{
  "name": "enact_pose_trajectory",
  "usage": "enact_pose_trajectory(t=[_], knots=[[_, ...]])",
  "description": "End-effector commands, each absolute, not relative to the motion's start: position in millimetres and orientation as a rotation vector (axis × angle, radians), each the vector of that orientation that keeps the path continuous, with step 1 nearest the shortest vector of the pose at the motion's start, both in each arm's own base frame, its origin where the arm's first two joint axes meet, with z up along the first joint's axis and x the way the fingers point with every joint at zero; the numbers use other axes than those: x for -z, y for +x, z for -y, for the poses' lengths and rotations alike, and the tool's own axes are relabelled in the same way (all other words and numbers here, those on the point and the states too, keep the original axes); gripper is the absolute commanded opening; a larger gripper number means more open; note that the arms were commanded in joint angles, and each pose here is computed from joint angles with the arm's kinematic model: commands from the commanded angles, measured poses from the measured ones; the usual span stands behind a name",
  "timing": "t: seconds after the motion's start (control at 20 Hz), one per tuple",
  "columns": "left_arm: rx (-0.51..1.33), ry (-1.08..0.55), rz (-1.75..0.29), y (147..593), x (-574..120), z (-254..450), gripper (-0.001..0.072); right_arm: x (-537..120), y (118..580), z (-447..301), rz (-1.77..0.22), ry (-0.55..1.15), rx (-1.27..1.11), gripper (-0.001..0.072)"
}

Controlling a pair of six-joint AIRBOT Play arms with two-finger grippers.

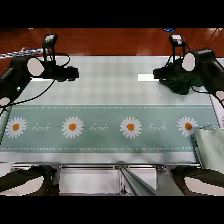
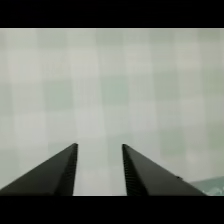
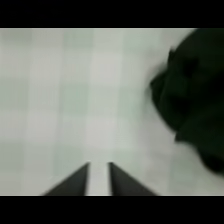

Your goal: Fold the shirts.

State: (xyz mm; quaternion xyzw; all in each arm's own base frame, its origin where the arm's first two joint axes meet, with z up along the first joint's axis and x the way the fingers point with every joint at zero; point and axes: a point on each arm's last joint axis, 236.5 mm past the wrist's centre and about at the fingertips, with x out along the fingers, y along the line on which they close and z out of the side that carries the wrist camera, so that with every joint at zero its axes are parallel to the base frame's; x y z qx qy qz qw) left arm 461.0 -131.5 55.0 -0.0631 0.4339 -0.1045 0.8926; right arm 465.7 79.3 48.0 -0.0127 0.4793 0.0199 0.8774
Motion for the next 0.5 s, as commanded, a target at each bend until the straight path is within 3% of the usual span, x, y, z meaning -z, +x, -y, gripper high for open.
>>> enact_pose_trajectory(t=[0.0, 0.15, 0.35, 0.45], knots=[[0.182, -0.012, -0.628, 508, -96, 114, 0.0500, -84, 510, -65, -0.760, -0.144, -0.016, 0.0419], [0.114, 0.041, -0.524, 528, -124, 77, 0.0500, -130, 539, -19, -0.569, -0.261, 0.122, 0.0419], [-0.126, -0.241, -0.614, 521, -109, -9, 0.0498, -146, 558, 84, -0.495, -0.029, 0.347, 0.0409], [-0.201, -0.266, -0.717, 505, -86, -35, 0.0498, -118, 564, 129, -0.549, 0.089, 0.416, 0.0408]])
